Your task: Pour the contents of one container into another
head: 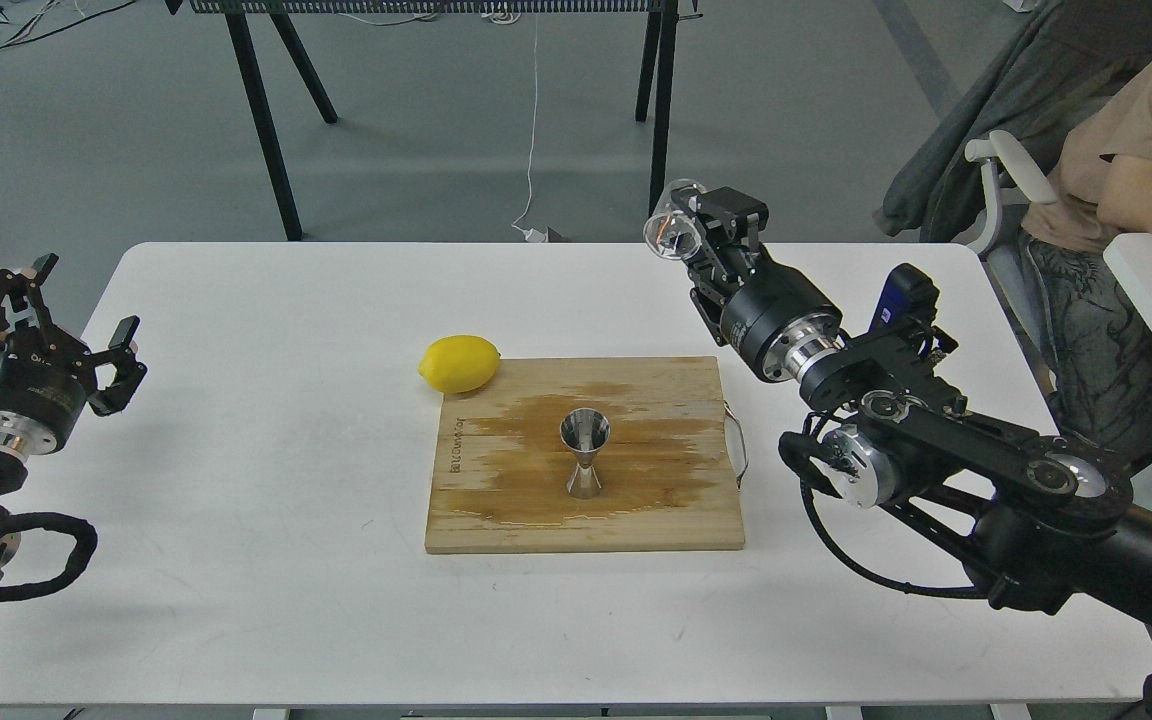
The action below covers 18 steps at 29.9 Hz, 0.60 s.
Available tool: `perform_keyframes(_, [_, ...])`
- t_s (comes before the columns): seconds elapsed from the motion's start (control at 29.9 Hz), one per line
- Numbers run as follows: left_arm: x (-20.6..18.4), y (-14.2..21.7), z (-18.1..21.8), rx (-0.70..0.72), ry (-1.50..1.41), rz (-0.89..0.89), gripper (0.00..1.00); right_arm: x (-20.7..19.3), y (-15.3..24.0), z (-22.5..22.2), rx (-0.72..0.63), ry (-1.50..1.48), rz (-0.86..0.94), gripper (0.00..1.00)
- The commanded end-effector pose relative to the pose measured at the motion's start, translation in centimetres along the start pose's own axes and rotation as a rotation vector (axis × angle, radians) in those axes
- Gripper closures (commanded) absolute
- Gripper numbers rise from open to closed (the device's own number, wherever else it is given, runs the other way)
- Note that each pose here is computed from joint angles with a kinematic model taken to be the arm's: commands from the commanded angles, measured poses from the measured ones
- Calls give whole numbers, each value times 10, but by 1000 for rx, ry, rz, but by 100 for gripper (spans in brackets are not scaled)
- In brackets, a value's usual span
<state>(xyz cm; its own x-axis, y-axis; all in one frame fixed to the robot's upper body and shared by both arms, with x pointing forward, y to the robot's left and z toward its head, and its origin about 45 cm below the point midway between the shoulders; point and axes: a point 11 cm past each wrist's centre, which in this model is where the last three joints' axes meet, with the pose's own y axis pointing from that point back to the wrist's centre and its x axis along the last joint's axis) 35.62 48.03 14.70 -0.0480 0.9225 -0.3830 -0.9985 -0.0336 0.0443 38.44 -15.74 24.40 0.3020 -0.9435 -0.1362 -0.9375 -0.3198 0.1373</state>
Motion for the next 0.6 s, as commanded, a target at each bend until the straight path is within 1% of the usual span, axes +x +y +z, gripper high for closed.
perform_keyframes(0.0, [-2, 0, -2, 1, 5, -2, 2, 40, 4, -8, 2, -258, 136, 61])
perform_keyframes(0.17, [-1, 0, -2, 1, 6, -1, 2, 96, 20, -7, 18, -609, 301, 61])
perform_keyframes(0.33, [-5, -1, -6, 4, 13, -6, 2, 137, 41, 4, 40, -901, 419, 61])
perform_keyframes(0.57, [-6, -2, -7, 5, 15, -8, 2, 182, 65, 38, 26, -1138, 571, 61])
